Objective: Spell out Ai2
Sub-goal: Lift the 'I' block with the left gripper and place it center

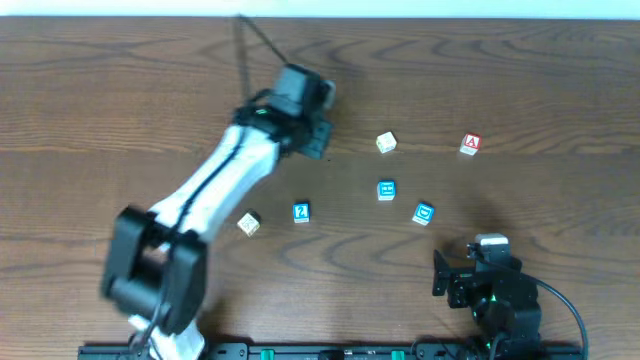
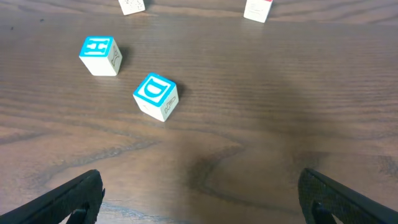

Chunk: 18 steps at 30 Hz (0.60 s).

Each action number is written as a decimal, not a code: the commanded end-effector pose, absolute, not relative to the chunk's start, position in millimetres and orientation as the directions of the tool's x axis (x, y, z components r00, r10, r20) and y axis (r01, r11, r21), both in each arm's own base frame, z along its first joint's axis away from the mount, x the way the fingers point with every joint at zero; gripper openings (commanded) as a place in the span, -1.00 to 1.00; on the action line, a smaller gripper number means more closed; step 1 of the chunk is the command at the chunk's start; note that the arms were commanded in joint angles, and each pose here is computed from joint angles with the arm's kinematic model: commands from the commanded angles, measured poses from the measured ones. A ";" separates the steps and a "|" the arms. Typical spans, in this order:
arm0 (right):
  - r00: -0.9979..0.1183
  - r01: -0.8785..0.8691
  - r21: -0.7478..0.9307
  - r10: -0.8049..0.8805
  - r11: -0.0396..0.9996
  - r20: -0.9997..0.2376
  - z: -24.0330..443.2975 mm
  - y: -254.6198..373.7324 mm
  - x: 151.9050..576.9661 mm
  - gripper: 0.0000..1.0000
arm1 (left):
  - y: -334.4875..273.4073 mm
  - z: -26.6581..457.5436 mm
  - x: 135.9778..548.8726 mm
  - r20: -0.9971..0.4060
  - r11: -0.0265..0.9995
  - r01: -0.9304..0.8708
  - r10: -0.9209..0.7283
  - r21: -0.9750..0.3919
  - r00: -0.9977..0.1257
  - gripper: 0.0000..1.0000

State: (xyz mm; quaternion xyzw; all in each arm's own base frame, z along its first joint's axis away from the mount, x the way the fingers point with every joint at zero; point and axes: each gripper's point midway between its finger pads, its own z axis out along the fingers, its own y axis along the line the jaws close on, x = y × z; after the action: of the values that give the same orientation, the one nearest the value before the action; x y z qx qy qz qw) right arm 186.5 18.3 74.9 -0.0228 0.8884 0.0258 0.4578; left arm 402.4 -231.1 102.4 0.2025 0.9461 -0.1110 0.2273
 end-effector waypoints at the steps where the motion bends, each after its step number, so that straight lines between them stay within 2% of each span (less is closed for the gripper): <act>1: -0.583 -0.068 0.019 -0.025 0.997 -0.812 71.9 17.8 186.2 0.99 | -237.8 85.2 418.1 -0.432 0.912 0.403 0.335 -0.074 -0.837 -0.88; 10: -0.583 -0.068 0.019 -0.025 0.997 -0.812 71.9 17.8 186.2 0.99 | -259.3 60.2 416.7 -0.338 0.930 0.308 0.230 -0.199 -0.913 -0.89; 14: -0.583 -0.068 0.019 -0.025 0.998 -0.812 71.9 17.8 186.2 0.99 | -265.6 51.5 410.7 -0.311 0.931 0.296 0.222 -0.213 -0.924 -0.89; 18: -0.583 -0.068 0.019 -0.025 0.997 -0.812 71.9 17.8 186.2 0.98 | -265.0 45.3 404.0 -0.271 0.955 0.209 0.148 -0.211 -0.951 -0.89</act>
State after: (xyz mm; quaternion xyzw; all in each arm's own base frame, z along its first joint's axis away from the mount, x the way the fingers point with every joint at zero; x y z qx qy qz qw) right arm 186.4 18.7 74.8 -0.0234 0.8885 0.0268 0.4576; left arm 406.4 -260.5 53.2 0.1257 0.9747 -0.1190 0.1413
